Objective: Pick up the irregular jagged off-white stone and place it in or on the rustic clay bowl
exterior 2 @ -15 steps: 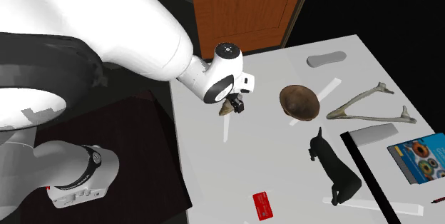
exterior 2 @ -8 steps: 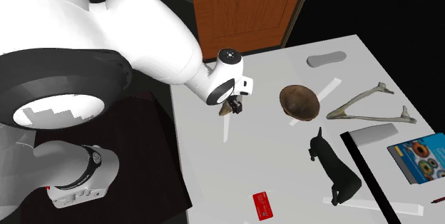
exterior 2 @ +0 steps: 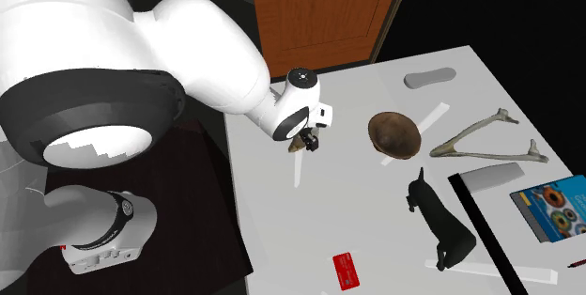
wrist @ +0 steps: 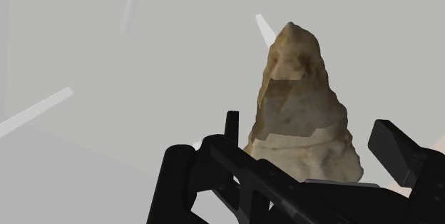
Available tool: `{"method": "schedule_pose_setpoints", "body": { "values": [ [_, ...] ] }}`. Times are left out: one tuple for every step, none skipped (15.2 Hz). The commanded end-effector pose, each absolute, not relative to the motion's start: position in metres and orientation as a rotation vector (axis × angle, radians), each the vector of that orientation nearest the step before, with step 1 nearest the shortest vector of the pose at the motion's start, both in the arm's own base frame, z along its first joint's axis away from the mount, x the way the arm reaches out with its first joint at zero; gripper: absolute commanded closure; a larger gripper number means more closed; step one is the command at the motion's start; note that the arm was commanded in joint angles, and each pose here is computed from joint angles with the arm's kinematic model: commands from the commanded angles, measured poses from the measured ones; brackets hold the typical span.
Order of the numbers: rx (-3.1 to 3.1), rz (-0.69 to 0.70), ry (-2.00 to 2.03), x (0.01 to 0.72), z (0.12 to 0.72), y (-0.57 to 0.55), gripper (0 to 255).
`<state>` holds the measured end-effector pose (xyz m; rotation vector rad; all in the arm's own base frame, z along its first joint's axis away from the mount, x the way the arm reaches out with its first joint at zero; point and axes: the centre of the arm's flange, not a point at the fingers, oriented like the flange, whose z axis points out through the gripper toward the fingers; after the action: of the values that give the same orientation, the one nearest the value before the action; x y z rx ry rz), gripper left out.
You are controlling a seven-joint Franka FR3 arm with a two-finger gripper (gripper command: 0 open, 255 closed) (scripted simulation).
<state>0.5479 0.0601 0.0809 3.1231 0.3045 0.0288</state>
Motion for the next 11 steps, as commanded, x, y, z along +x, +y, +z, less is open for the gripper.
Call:
{"method": "schedule_pose_setpoints", "body": {
  "values": [
    [3.123, 0.029, 0.304, 0.5479, 0.0809, 0.0601, 0],
    [3.123, 0.029, 0.304, 0.5479, 0.0809, 0.0601, 255],
    [3.123, 0.029, 0.304, 0.5479, 0.0809, 0.0601, 255],
    [3.123, 0.029, 0.304, 0.5478, 0.0809, 0.0601, 255],
    [3.123, 0.029, 0.304, 0.5479, 0.0809, 0.0601, 255],
    [3.123, 0.029, 0.304, 0.5478, 0.0809, 0.0601, 255],
    [3.123, 0.029, 0.304, 0.5479, 0.0809, 0.0601, 255],
    [3.123, 0.029, 0.304, 0.5479, 0.0809, 0.0601, 255],
    [3.123, 0.029, 0.304, 0.5478, 0.0809, 0.0601, 255],
    [3.123, 0.029, 0.304, 0.5478, 0.0809, 0.0601, 255],
    [3.123, 0.029, 0.304, 0.5479, 0.0808, 0.0601, 255]
  ]
}}
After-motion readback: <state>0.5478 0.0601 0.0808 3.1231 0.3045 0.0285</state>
